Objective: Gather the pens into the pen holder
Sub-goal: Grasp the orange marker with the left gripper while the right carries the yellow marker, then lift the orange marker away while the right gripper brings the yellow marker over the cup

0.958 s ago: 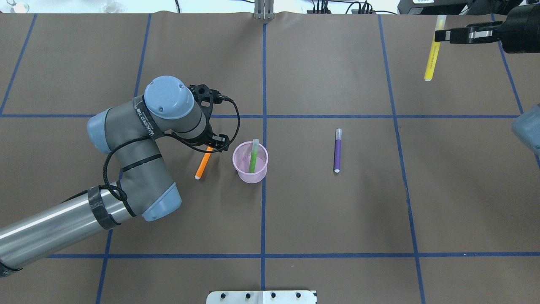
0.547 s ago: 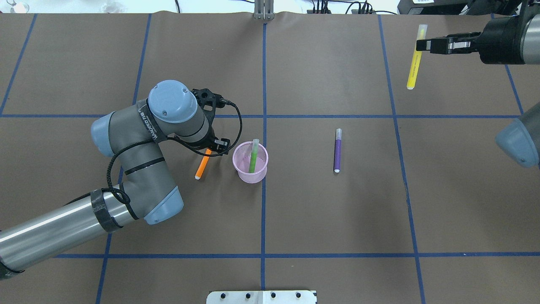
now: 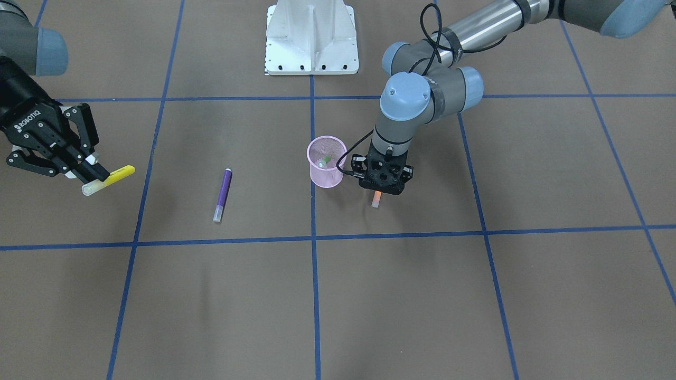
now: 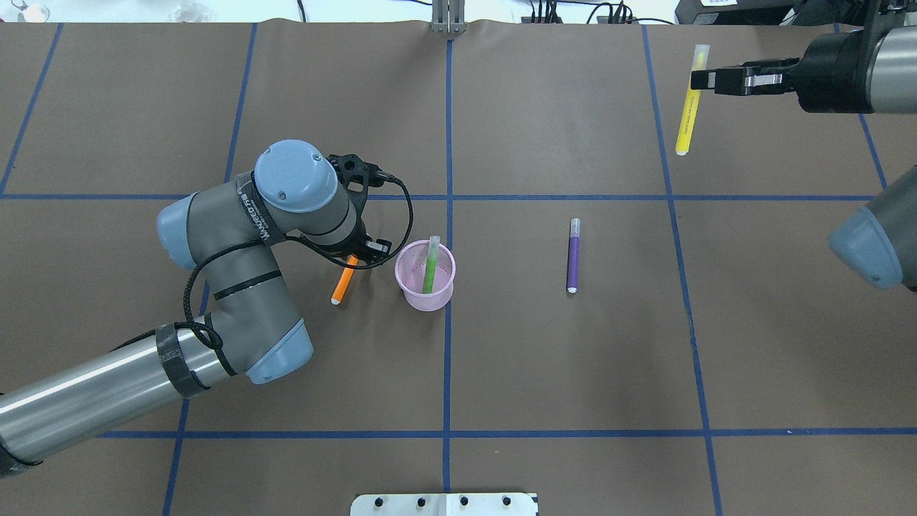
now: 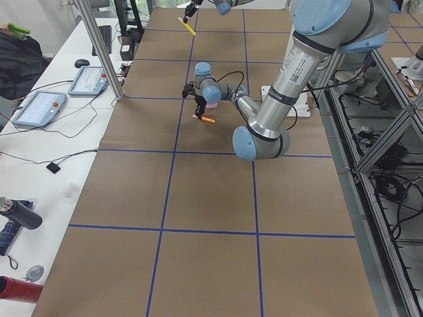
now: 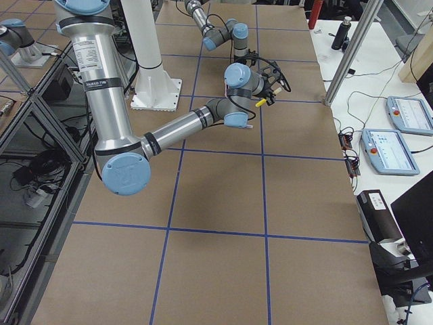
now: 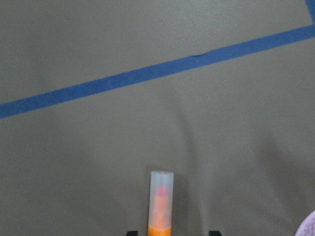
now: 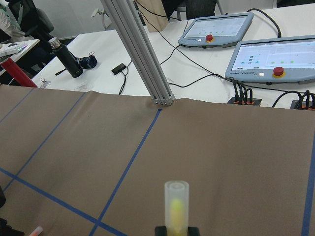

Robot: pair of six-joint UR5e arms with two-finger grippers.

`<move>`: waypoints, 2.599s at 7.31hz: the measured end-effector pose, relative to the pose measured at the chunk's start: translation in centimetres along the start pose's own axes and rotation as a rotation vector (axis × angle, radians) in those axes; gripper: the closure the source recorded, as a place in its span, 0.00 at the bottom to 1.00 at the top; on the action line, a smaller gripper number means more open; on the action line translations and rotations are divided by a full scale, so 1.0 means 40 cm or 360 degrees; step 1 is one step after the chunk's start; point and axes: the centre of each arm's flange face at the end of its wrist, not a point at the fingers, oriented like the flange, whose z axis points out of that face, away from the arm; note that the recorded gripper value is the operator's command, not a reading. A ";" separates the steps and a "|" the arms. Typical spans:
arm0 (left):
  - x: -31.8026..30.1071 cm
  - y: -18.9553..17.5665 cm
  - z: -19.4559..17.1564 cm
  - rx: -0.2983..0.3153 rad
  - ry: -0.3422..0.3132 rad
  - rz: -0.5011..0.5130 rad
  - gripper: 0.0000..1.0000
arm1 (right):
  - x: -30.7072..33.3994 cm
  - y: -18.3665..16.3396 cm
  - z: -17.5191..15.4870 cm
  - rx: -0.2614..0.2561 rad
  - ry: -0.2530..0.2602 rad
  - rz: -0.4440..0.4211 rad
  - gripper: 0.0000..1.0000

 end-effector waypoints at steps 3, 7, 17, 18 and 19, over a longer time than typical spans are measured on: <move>-0.007 0.000 0.014 -0.0009 -0.0013 0.0001 0.56 | -0.014 -0.006 0.006 0.0003 -0.0016 -0.0004 1.00; -0.009 0.000 0.018 -0.0012 -0.0015 0.0000 1.00 | -0.019 -0.006 0.009 0.0000 -0.0022 -0.0006 1.00; -0.293 -0.170 -0.409 0.0122 0.0222 -0.0209 1.00 | -0.499 0.176 0.297 0.0220 -0.0184 -0.0027 1.00; -0.311 -0.176 -0.421 0.0124 0.0228 -0.0222 1.00 | -0.564 0.205 0.329 0.0227 -0.0153 -0.0066 1.00; -0.317 -0.178 -0.425 0.0124 0.0231 -0.0227 1.00 | -0.627 0.226 0.356 0.0224 -0.0124 -0.0113 1.00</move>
